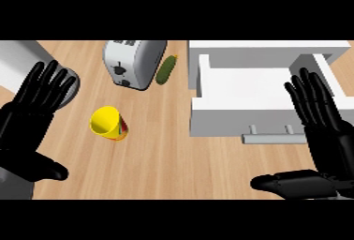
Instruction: Pick up the cup, place it into the drawer and close the drawer
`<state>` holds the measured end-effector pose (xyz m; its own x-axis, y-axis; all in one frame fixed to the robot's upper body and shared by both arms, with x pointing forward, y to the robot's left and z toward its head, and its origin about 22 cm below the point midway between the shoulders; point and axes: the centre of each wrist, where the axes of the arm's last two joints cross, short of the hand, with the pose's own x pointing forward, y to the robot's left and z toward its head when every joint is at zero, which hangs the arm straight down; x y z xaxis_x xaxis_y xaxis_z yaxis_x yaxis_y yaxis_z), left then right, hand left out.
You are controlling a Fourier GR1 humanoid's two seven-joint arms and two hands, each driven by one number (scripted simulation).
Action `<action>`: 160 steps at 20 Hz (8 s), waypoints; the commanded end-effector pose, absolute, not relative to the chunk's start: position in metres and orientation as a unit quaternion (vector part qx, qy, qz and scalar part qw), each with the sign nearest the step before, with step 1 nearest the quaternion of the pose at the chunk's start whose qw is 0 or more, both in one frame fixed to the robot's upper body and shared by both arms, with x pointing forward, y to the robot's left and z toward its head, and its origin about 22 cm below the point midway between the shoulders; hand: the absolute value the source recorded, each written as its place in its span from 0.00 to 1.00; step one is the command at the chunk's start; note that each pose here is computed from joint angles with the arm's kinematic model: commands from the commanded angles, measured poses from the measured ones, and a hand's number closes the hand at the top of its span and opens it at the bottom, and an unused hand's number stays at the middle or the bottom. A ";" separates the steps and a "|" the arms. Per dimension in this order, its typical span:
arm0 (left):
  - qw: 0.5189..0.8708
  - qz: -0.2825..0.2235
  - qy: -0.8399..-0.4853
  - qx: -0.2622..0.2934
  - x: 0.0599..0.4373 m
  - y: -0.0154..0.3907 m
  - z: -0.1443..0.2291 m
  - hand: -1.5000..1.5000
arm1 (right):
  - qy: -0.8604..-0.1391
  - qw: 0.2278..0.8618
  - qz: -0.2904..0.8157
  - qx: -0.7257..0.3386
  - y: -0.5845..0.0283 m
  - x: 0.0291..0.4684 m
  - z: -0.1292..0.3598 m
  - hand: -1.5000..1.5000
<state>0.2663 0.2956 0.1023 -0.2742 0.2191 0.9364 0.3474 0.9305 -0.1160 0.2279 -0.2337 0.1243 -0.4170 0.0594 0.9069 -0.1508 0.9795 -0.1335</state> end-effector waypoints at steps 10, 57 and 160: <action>0.652 -0.057 -0.743 -0.138 0.305 0.311 0.011 0.00 | -0.837 0.537 0.101 0.034 -0.242 0.258 0.125 0.00; 0.652 -0.049 -0.749 -0.106 0.301 0.335 -0.111 0.00 | -0.840 0.528 0.119 0.041 -0.254 0.281 0.156 0.00; 0.572 0.011 -0.813 -0.106 0.442 0.046 0.121 0.00 | -0.666 0.545 0.509 0.010 -0.210 0.282 0.118 0.00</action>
<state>0.4404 0.0422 0.1249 -0.3250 0.1526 0.9333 0.1775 0.9792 -0.0983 0.2801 -0.2150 0.1376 -0.4095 0.4356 0.8016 -0.6267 0.5042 -0.5941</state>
